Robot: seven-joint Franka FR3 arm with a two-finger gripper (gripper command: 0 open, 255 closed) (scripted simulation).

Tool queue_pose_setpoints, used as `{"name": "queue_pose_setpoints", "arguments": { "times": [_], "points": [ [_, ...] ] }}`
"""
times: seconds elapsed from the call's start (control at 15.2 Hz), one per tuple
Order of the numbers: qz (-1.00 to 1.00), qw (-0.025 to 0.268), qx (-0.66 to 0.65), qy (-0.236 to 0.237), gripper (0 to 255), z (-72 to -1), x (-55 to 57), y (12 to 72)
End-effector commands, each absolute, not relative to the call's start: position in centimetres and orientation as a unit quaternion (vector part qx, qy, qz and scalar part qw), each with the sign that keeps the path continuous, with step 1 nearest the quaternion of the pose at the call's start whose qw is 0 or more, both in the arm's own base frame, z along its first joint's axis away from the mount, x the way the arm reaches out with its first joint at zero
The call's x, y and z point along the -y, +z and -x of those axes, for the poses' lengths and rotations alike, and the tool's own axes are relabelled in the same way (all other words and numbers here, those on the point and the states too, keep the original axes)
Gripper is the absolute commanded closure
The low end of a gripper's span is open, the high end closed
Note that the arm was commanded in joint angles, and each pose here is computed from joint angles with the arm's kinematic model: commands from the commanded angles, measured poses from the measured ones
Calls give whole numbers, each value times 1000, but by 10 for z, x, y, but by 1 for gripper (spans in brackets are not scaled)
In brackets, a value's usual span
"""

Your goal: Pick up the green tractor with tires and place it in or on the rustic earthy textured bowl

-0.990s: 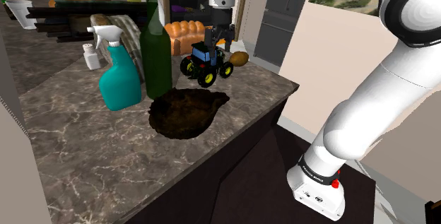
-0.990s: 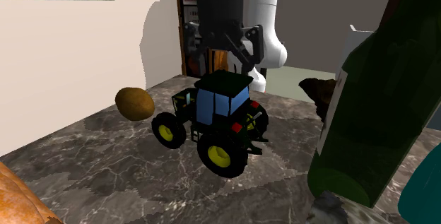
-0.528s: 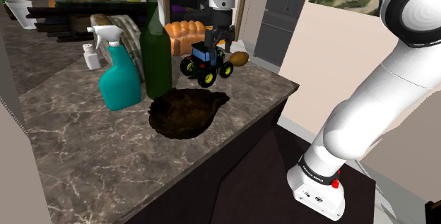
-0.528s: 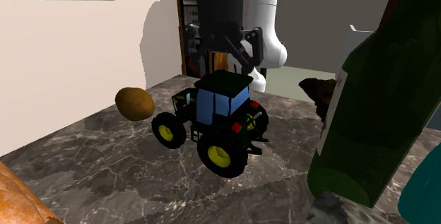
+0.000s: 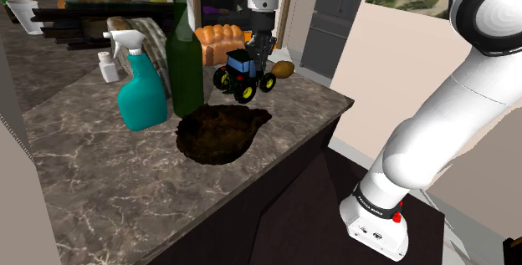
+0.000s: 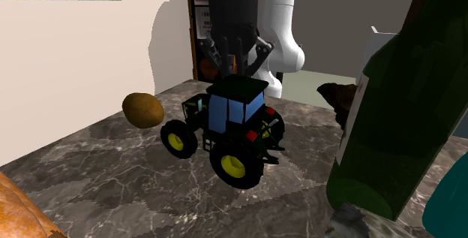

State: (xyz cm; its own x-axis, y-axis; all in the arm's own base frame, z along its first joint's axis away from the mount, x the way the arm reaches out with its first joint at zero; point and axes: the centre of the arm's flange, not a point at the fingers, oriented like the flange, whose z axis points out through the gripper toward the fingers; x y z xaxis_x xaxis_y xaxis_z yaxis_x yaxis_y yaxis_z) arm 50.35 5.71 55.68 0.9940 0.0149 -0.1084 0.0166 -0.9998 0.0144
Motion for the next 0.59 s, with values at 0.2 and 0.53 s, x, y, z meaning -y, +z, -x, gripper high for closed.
{"name": "queue_pose_setpoints", "arguments": {
  "times": [0.2, 0.53],
  "points": [
    [-998, 8, -8, -54, 255, -503, -58, 567],
    [-998, 8, -8, -54, 255, -504, -58, 593]
  ]
}}
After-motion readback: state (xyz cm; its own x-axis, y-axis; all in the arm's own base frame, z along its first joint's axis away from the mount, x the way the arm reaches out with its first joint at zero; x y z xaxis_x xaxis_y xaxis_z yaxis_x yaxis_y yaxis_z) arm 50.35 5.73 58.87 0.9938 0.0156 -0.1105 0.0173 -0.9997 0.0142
